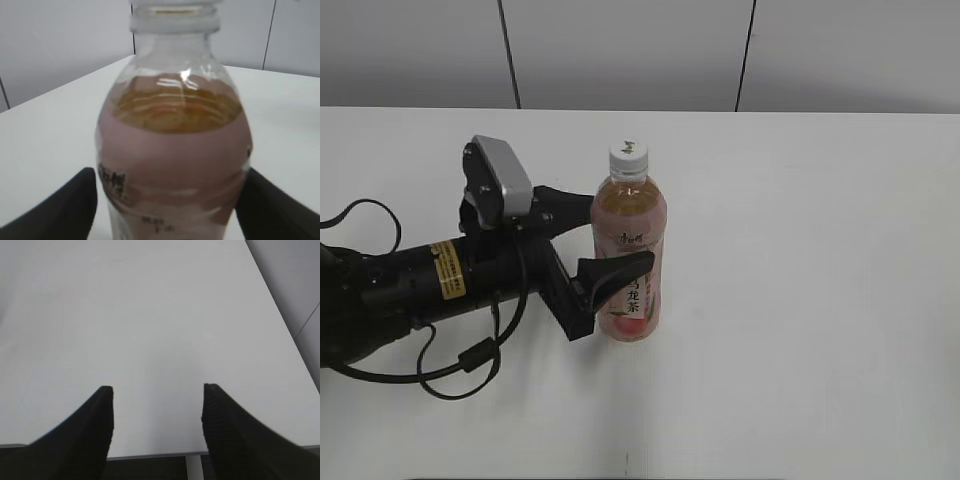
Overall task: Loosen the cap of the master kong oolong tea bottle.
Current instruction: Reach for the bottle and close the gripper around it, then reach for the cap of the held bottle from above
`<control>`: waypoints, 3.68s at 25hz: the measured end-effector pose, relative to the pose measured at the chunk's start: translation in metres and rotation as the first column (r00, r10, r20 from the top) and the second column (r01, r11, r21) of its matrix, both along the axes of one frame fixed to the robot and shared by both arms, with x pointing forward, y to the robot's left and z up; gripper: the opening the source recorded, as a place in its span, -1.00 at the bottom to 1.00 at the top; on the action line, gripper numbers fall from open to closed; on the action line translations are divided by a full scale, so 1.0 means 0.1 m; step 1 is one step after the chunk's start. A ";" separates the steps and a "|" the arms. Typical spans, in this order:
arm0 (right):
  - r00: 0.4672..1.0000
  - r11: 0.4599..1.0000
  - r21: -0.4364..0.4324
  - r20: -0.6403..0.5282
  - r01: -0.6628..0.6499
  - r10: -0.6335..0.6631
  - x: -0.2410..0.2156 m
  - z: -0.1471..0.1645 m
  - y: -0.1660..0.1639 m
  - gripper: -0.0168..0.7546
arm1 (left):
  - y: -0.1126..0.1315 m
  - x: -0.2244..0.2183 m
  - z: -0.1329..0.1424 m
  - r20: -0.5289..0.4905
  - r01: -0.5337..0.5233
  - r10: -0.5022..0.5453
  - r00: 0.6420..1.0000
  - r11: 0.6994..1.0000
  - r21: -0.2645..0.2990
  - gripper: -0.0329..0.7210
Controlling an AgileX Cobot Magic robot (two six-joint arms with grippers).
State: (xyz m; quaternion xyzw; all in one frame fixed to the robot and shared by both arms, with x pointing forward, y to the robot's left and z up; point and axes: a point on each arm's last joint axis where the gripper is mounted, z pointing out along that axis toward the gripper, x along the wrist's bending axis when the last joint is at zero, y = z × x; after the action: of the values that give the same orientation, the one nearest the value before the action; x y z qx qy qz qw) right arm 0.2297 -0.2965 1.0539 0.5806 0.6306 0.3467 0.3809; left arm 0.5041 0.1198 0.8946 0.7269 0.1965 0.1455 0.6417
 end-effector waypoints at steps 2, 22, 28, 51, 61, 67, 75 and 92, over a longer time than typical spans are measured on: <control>1.000 1.000 0.000 0.000 0.000 0.000 0.00 0.00 0.00 0.16 | -0.01 -0.01 0.00 0.001 0.014 -0.014 1.000 1.000 0.003 0.34; 0.970 0.983 0.127 -0.186 -0.136 0.158 0.36 0.14 0.16 0.16 | 0.00 -0.07 0.18 -0.005 0.058 -0.058 0.998 0.995 0.081 0.21; 0.927 0.952 0.190 -0.249 -0.238 0.282 0.68 0.37 0.25 0.16 | 0.00 -0.08 0.31 0.029 0.055 -0.057 0.998 0.996 0.067 0.21; 0.718 0.762 0.536 -0.359 -0.364 0.596 2.13 0.97 0.67 0.07 | 0.00 -0.10 0.26 -0.011 0.104 -0.104 0.994 0.977 0.188 0.21; 0.584 0.784 0.508 -0.533 -0.357 0.612 2.44 0.83 1.30 0.07 | -0.02 -0.15 0.41 0.017 0.079 -0.089 0.996 0.947 0.310 0.21; 0.564 0.807 0.475 -0.580 -0.351 0.588 2.63 0.87 1.74 0.07 | 0.00 -0.16 0.50 0.042 0.061 -0.078 0.996 0.945 0.320 0.21; 0.574 0.827 0.465 -0.600 -0.317 0.557 2.90 0.84 2.01 0.07 | -0.02 -0.16 0.54 0.047 0.021 -0.044 0.998 0.914 0.406 0.21; 0.473 0.836 0.458 -0.690 -0.302 0.548 2.96 0.43 2.39 0.07 | -0.10 -0.16 0.56 0.039 0.006 -0.025 0.999 0.900 0.435 0.21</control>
State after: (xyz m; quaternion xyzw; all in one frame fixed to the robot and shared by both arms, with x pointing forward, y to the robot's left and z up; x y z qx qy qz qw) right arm 0.5256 -0.0573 1.0969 0.5411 0.8029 0.2159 -0.1266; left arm 0.4886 0.1102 0.9506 0.8500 0.1391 0.1964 0.4686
